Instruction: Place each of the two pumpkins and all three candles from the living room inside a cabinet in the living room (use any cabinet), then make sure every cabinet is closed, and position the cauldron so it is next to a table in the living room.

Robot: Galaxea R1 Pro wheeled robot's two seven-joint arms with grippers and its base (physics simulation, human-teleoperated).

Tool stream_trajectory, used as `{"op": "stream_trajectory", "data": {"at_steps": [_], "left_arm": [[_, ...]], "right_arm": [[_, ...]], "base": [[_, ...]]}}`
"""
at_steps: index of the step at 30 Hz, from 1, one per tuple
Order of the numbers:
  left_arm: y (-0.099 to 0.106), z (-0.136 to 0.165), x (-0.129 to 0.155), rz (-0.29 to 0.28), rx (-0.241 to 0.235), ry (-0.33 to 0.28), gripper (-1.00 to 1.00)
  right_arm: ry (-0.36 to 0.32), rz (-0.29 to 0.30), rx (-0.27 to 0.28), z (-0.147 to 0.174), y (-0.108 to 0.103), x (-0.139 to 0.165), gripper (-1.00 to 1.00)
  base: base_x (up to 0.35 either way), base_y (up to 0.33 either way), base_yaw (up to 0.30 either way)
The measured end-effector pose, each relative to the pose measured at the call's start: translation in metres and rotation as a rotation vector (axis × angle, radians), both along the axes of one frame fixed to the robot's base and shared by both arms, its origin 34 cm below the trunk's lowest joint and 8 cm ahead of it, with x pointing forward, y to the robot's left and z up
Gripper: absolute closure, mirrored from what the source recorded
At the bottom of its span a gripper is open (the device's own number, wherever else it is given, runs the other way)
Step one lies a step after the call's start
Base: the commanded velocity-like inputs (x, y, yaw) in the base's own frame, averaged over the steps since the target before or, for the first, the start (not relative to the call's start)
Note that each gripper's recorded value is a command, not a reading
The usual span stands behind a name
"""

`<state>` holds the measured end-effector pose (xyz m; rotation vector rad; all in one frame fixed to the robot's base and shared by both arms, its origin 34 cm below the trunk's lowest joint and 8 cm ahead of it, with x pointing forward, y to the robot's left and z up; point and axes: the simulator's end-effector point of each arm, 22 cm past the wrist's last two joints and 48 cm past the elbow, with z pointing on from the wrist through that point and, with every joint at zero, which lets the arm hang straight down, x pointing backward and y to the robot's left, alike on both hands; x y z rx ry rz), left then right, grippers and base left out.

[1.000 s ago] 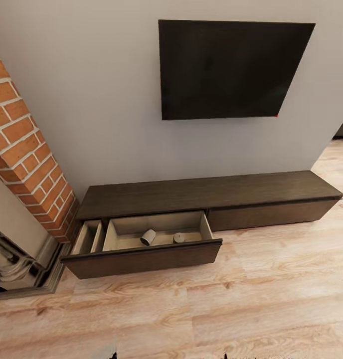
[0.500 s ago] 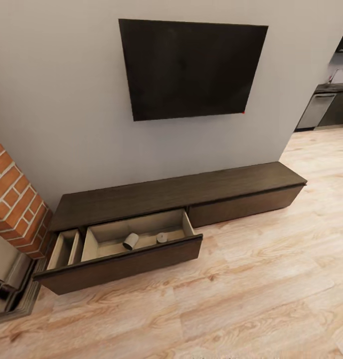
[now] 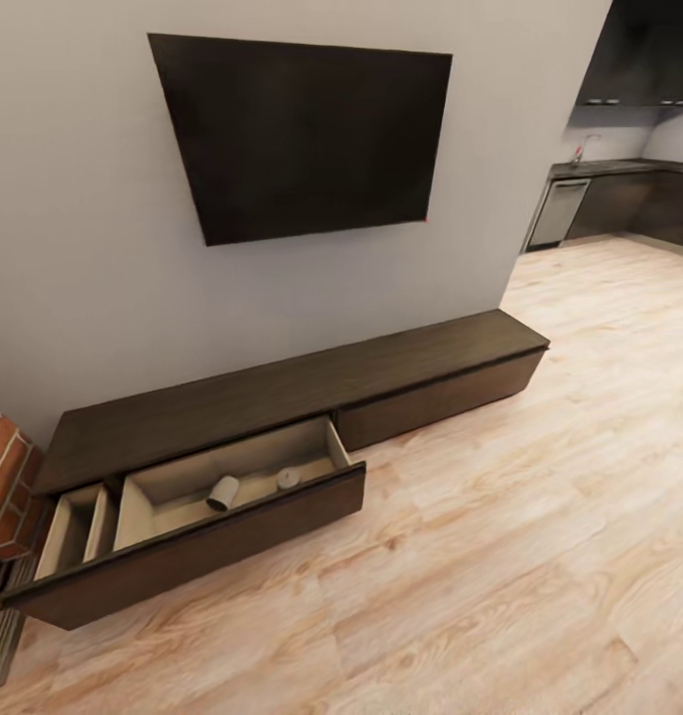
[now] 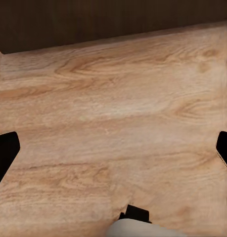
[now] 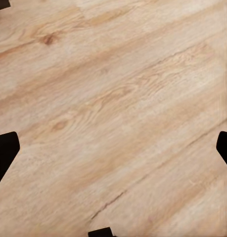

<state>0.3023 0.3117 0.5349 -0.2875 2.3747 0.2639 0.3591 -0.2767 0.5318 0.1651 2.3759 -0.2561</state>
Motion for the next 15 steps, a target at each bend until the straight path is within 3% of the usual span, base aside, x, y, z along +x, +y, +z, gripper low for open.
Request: {"op": "stream_trajectory", "data": {"at_steps": [7,15], "left_arm": [[-0.006,-0.023,-0.029,-0.012,-0.020,0.174,-1.00],[-0.007,-0.028,-0.036,-0.014,-0.025,0.214,-1.00]], "right_arm": [[-0.001,-0.001,0.000,0.000,0.000,0.000,-1.00],[0.000,0.000,0.000,0.000,0.000,0.000,-1.00]], "base": [[0.241,-0.120,-0.296],[0.306,-0.016,-0.296]]}}
